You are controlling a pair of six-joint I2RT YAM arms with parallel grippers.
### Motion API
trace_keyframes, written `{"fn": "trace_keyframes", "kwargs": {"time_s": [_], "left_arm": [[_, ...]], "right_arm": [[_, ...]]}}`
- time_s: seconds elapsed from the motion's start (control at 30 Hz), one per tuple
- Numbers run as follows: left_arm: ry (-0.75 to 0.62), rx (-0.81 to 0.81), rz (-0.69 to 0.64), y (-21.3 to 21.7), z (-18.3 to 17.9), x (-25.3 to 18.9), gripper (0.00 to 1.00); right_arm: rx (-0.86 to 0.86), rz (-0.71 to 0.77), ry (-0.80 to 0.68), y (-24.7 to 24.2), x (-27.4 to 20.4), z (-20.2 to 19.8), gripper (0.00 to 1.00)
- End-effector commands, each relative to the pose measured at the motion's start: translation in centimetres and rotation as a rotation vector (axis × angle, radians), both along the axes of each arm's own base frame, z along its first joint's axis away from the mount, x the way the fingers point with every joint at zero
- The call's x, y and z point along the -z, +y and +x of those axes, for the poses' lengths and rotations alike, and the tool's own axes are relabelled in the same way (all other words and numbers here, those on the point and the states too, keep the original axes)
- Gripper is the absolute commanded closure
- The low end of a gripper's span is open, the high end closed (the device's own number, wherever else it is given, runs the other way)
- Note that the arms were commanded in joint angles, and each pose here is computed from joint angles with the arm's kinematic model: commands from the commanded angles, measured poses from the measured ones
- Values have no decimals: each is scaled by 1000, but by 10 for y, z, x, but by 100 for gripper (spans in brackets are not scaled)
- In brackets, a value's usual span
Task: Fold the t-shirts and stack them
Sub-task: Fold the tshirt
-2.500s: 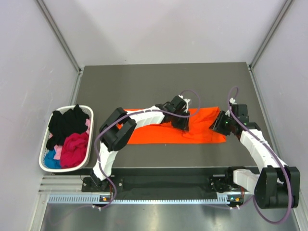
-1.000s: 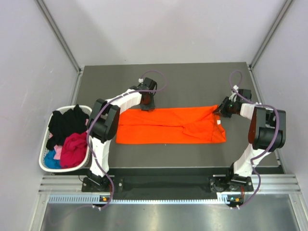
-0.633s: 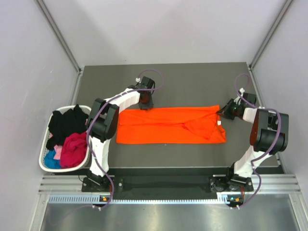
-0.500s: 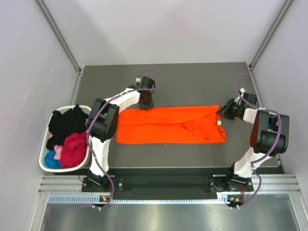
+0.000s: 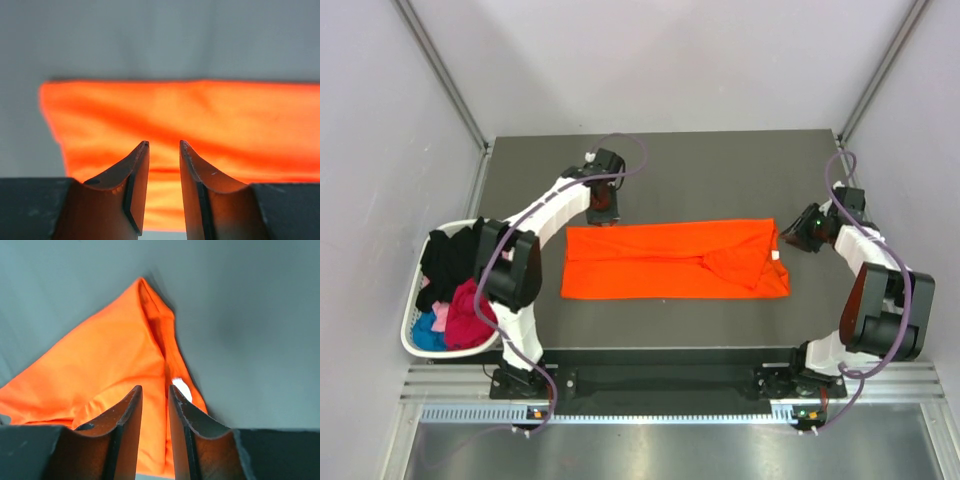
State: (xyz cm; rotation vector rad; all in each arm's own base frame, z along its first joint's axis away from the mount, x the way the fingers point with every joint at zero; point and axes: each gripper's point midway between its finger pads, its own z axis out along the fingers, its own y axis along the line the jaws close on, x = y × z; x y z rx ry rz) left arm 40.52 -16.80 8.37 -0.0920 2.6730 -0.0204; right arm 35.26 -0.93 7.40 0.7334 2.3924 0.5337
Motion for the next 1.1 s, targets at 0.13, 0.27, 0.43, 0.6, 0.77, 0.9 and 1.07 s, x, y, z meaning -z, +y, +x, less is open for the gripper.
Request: {"fn": "trace_keyframes", "kwargs": {"time_s": [0.13, 0.27, 0.43, 0.6, 0.77, 0.9, 1.07], "left_arm": [[92, -59, 72, 50, -45, 14, 65], [131, -104, 66, 67, -50, 33, 66], [174, -156, 97, 89, -46, 51, 69], [191, -209, 128, 106, -43, 56, 69], [205, -220, 157, 113, -44, 60, 69], [218, -232, 180, 118, -43, 63, 69], [209, -237, 182, 119, -38, 59, 69]], "right_arm": [[71, 1, 133, 16, -2, -44, 69], [75, 6, 176, 27, 4, -63, 69], [29, -8, 208, 50, 14, -83, 69], [10, -4, 256, 64, 31, -97, 69], [21, 2, 247, 66, 41, -96, 69], [13, 6, 246, 68, 47, -94, 70], [5, 16, 242, 70, 46, -94, 72]]}}
